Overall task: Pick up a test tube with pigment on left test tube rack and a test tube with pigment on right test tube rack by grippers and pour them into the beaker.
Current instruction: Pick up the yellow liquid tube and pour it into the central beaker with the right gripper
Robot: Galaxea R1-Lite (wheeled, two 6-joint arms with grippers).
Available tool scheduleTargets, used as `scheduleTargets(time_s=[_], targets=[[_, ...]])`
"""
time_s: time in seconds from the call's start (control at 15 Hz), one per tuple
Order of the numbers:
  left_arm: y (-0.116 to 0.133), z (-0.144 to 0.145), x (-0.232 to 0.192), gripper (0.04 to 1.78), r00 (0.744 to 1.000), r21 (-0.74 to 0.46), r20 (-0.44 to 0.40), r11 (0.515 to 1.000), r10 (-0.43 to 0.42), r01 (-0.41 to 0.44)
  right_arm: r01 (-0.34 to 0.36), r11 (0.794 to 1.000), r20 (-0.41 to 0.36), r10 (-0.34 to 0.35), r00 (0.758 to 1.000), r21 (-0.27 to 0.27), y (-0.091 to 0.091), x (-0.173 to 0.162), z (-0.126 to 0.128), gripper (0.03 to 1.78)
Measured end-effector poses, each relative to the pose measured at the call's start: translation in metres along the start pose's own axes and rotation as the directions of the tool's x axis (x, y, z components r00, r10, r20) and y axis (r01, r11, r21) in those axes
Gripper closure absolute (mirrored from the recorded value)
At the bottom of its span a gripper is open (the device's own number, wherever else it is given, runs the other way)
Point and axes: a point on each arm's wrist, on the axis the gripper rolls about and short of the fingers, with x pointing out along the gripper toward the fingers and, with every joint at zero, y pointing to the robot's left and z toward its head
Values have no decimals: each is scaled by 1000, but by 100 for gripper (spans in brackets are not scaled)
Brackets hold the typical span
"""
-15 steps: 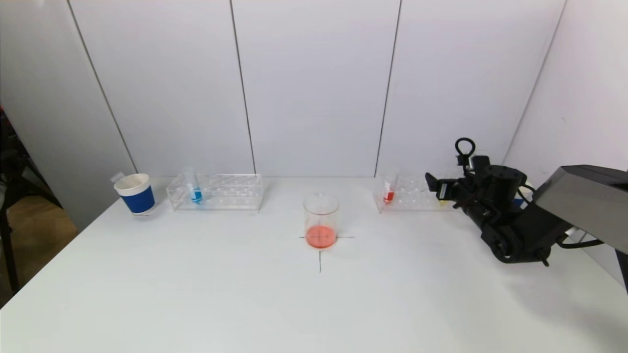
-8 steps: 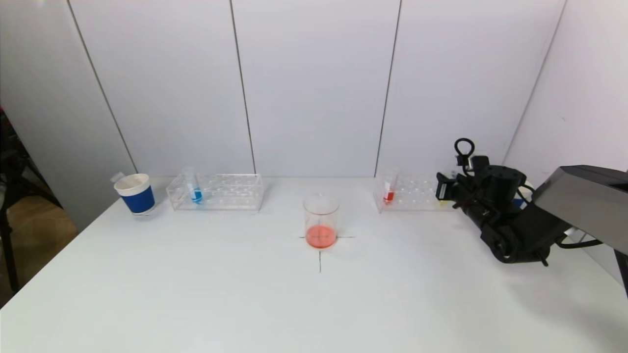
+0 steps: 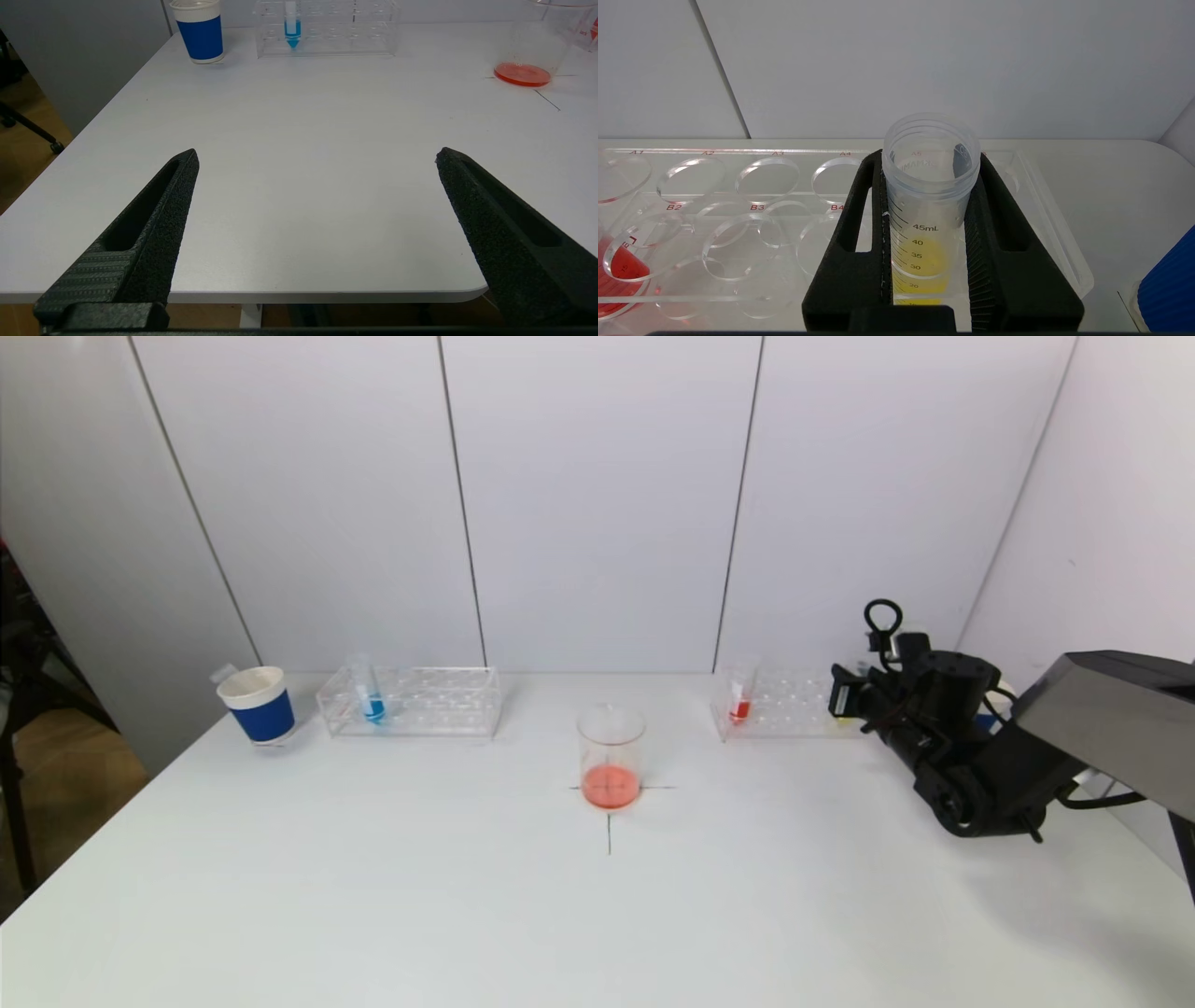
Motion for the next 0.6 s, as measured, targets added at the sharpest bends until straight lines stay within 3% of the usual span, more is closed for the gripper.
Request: scheduleTargets(time_s=[0.6], targets=[[0,0,0,5,1000,0,0,1000,-1,1,-7,999,4,7,1000,-33,3,-1,19,131]])
